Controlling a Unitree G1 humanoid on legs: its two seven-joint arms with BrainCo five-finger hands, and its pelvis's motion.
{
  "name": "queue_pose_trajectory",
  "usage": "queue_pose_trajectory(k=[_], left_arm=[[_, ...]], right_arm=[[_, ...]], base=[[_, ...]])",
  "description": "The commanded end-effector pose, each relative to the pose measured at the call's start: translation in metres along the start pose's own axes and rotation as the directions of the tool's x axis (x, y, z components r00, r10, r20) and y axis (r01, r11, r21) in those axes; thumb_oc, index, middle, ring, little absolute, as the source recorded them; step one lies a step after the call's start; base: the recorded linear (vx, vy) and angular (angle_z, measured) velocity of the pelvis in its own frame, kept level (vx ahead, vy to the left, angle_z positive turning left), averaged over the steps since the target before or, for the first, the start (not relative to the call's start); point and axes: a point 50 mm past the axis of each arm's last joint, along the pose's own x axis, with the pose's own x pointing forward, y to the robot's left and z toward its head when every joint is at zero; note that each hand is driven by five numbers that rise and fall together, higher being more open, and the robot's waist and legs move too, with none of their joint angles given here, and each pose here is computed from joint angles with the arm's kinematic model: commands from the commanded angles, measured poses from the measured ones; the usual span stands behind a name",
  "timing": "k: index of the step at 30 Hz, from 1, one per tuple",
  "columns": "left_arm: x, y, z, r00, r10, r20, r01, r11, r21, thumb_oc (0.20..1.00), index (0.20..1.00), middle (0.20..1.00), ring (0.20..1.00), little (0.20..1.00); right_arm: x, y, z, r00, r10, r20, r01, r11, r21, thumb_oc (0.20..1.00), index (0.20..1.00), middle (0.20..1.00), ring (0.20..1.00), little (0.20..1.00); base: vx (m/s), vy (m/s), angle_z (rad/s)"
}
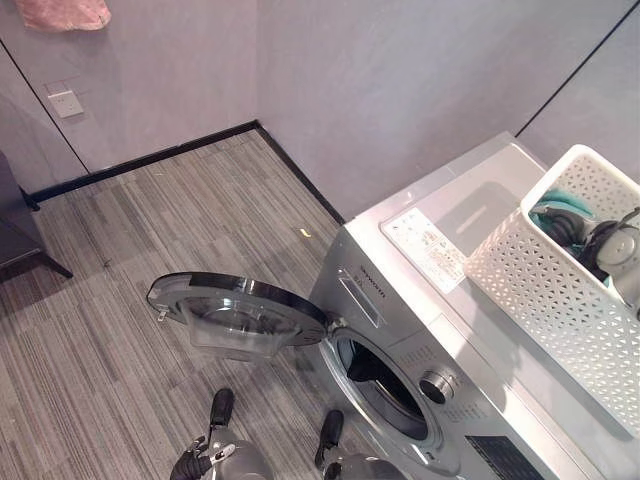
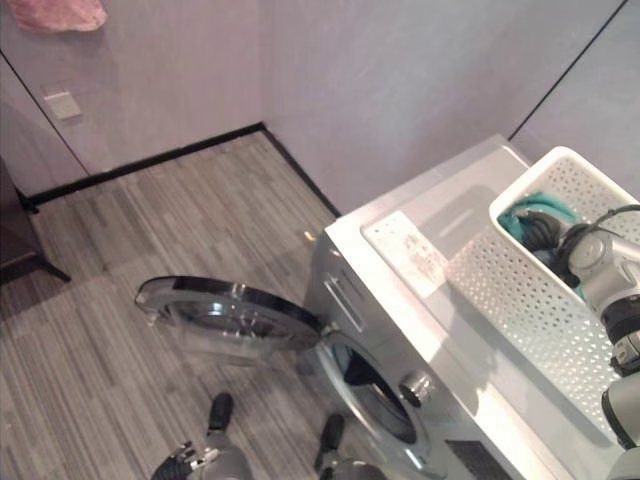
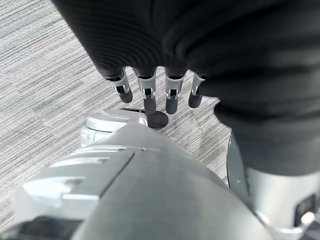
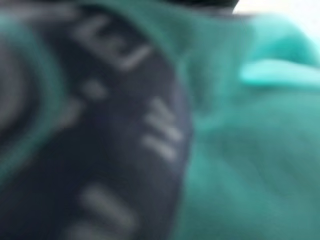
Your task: Grab the laundry basket,head to the washer,open it,put in the laundry and shut it.
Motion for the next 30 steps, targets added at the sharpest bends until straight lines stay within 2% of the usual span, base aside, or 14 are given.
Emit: queue_pose_trajectory(k=[1, 6, 14, 15, 20, 21, 23, 26, 27, 29, 30], left_arm=[[0.009, -0.01, 0.035, 0.992, -0.051, 0.117, 0.047, 0.998, 0.034, 1.0, 1.0, 1.0, 1.0, 1.0], [0.01, -0.007, 0.035, 0.993, -0.033, 0.11, 0.029, 0.999, 0.039, 1.0, 1.0, 1.0, 1.0, 1.0], [0.009, 0.002, 0.028, 0.997, 0.002, 0.072, -0.005, 0.999, 0.045, 1.0, 1.0, 1.0, 1.0, 1.0], [0.008, 0.006, 0.023, 0.999, 0.014, 0.052, -0.016, 0.999, 0.048, 1.0, 1.0, 1.0, 1.0, 1.0], [0.006, 0.013, 0.015, 0.999, 0.042, 0.017, -0.043, 0.997, 0.062, 1.0, 1.0, 1.0, 1.0, 1.0], [0.006, 0.015, 0.013, 0.999, 0.05, 0.01, -0.05, 0.997, 0.064, 1.0, 1.0, 1.0, 1.0, 1.0], [0.005, 0.017, 0.01, 0.998, 0.058, -0.004, -0.057, 0.996, 0.066, 1.0, 1.0, 1.0, 1.0, 1.0], [0.005, 0.022, 0.006, 0.996, 0.088, -0.021, -0.086, 0.995, 0.058, 1.0, 1.0, 1.0, 1.0, 1.0], [0.004, 0.022, 0.005, 0.996, 0.089, -0.024, -0.088, 0.995, 0.056, 1.0, 1.0, 1.0, 1.0, 1.0], [0.004, 0.024, 0.003, 0.994, 0.102, -0.036, -0.1, 0.993, 0.057, 1.0, 1.0, 1.0, 1.0, 1.0], [0.004, 0.023, 0.003, 0.994, 0.102, -0.036, -0.099, 0.993, 0.056, 1.0, 1.0, 1.0, 1.0, 1.0]], right_arm=[[0.012, 0.088, 0.01, 0.952, 0.307, 0.021, -0.306, 0.951, -0.04, 0.2, 0.2, 0.2, 0.2, 0.2], [0.013, 0.075, 0.011, 0.972, 0.232, 0.037, -0.233, 0.972, 0.02, 0.2, 0.2, 0.2, 0.2, 0.2], [0.007, 0.02, -0.001, 0.999, -0.038, 0.025, 0.031, 0.97, 0.242, 0.2, 0.2, 0.2, 0.2, 0.2], [0.002, 0.002, -0.006, 0.993, -0.117, 0.017, 0.107, 0.95, 0.294, 0.2, 0.2, 0.2, 0.2, 0.2], [-0.019, -0.048, -0.036, 0.938, -0.333, -0.098, 0.342, 0.84, 0.421, 0.2, 0.2, 0.2, 0.2, 0.2], [-0.027, -0.063, -0.044, 0.909, -0.392, -0.14, 0.412, 0.795, 0.446, 0.2, 0.2, 0.2, 0.2, 0.2], [-0.036, -0.08, -0.052, 0.875, -0.449, -0.179, 0.477, 0.743, 0.469, 0.2, 0.2, 0.2, 0.2, 0.2], [-0.055, -0.118, -0.054, 0.784, -0.58, -0.221, 0.597, 0.606, 0.525, 0.2, 0.2, 0.2, 0.2, 0.2], [-0.058, -0.123, -0.052, 0.777, -0.59, -0.219, 0.602, 0.597, 0.53, 0.2, 0.2, 0.2, 0.2, 0.2], [-0.072, -0.144, -0.054, 0.719, -0.65, -0.247, 0.659, 0.524, 0.54, 0.2, 0.2, 0.2, 0.2, 0.2], [-0.072, -0.145, -0.054, 0.719, -0.65, -0.246, 0.659, 0.524, 0.54, 0.2, 0.2, 0.2, 0.2, 0.2]], base=[[0.0, 0.002, -0.05], [0.0, 0.004, -0.03], [0.01, 0.004, -0.07], [0.04, -0.002, -0.07], [0.04, -0.008, -0.05], [0.04, -0.003, 0.01], [0.05, 0.001, 0.01], [0.04, 0.0, -0.03], [0.04, 0.004, -0.03], [0.04, 0.002, -0.05], [0.04, -0.005, -0.03]])
